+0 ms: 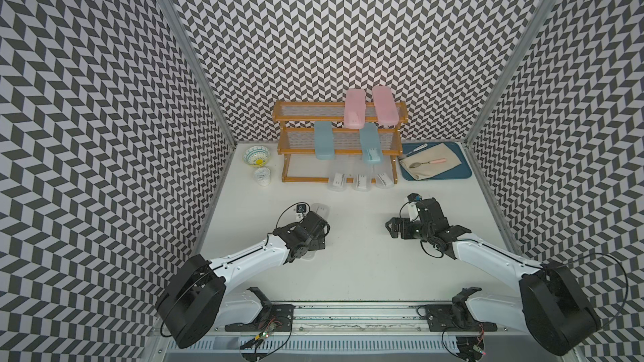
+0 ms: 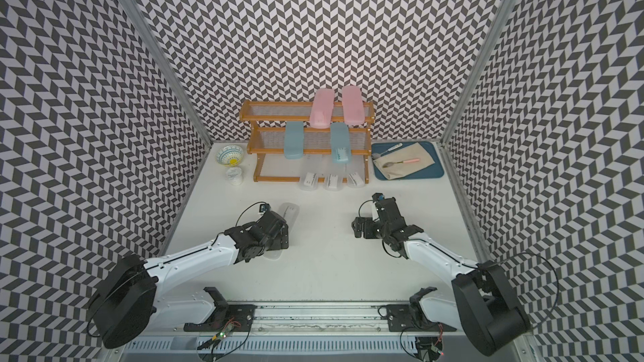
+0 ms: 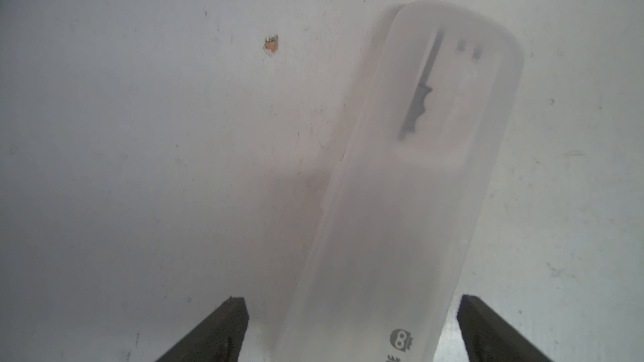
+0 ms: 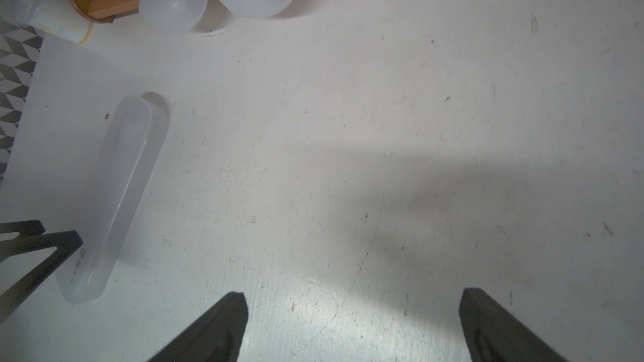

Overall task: Place the pencil cases on the shelf according to color
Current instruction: Pick up the pencil case from the center of the board.

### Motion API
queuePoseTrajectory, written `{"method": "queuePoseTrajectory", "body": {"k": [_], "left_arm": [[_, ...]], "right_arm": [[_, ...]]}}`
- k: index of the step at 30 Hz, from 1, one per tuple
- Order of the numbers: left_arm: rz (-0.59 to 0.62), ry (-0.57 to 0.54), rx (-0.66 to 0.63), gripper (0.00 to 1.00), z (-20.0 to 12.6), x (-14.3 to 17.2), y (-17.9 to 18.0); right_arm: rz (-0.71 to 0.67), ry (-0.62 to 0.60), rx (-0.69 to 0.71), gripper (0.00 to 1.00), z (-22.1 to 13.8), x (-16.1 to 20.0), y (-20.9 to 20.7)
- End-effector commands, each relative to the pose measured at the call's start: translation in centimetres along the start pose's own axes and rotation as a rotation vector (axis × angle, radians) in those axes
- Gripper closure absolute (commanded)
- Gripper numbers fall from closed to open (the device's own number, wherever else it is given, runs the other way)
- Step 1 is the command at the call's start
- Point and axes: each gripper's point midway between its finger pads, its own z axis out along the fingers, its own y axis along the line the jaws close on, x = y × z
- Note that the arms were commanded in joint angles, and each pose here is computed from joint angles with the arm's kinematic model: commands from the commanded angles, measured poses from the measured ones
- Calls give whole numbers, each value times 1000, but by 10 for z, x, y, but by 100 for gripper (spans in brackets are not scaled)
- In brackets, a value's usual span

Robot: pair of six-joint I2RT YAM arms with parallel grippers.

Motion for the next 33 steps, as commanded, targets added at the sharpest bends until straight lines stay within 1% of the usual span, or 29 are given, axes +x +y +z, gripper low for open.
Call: {"method": "queuePoseTrajectory", "body": {"k": [1, 7, 13, 19, 24, 27, 31, 32, 33], "left_arm": [[16, 9, 47, 1, 3, 0, -10], [38, 32, 87, 1, 5, 7, -16], [46, 81, 108, 1, 11, 26, -17], [36, 110, 90, 1, 13, 38, -13], [68, 125, 53, 2, 18, 43, -19], [72, 141, 25, 10, 22, 46, -21], [65, 129, -2, 32, 21, 43, -22], [61, 125, -1, 35, 20, 40, -23], [56, 119, 1, 35, 18, 38, -25]], "right_arm": [[-17, -33, -1, 0, -3, -7, 3], [-10, -28, 3, 0, -2, -3, 1], [-3, -26, -1, 0, -1, -3, 2], [0, -30, 0, 1, 0, -4, 2], [1, -30, 3, 0, 1, -4, 1], [2, -29, 9, 0, 1, -3, 0], [0, -36, 19, 0, -2, -2, -2], [-1, -36, 23, 0, -2, -1, -3], [-1, -38, 24, 0, -2, -2, -3]]}}
